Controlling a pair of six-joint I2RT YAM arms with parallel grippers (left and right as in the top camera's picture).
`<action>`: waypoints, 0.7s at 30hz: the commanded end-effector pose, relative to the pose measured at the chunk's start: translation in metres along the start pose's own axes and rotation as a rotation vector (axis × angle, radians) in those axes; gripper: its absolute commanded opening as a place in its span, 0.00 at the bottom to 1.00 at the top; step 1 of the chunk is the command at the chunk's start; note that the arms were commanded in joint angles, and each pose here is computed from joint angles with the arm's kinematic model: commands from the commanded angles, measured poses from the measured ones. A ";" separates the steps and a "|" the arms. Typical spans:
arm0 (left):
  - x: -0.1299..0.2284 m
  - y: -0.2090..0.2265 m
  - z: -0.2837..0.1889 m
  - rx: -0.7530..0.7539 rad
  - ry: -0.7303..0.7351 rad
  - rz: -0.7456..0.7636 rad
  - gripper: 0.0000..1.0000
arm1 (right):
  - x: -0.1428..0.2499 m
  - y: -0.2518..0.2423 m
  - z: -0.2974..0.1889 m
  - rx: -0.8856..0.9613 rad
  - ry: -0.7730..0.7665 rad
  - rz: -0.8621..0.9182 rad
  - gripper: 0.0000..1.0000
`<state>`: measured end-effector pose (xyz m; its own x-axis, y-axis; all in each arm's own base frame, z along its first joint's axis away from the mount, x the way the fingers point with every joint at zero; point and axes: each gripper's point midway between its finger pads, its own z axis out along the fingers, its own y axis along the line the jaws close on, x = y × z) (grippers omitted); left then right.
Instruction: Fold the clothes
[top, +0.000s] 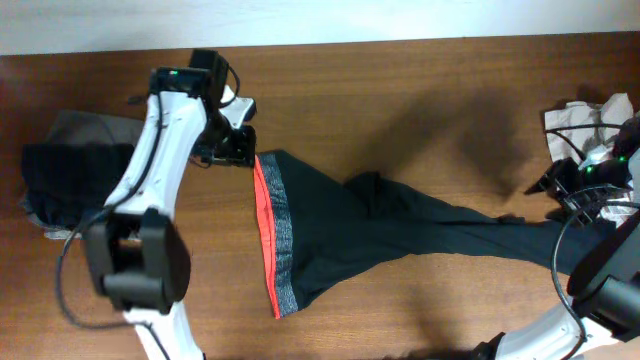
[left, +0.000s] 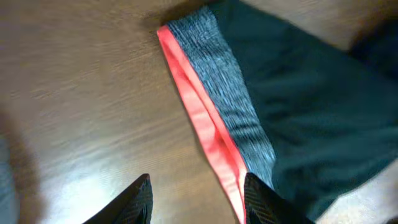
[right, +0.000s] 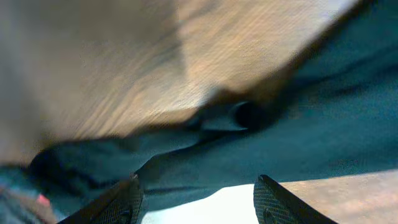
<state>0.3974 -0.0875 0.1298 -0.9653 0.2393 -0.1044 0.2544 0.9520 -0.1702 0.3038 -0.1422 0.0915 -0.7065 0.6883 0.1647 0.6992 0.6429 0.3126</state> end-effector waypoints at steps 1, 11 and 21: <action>-0.001 -0.004 -0.080 -0.090 -0.199 0.005 0.47 | 0.010 0.036 -0.028 -0.100 -0.071 -0.160 0.62; 0.022 0.013 -0.148 -0.259 -0.454 -0.116 0.99 | 0.022 0.057 -0.063 -0.118 -0.194 -0.243 0.64; 0.035 -0.005 -0.100 -0.109 -0.332 -0.130 0.91 | 0.023 0.057 -0.063 -0.119 -0.194 -0.239 0.67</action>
<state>0.3661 -0.0605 0.2556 -0.8672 0.0781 -0.4919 0.1249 0.9902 -0.0631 0.3171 -0.1136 0.1632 -0.7998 0.5957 -0.0742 0.5182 0.7476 0.4155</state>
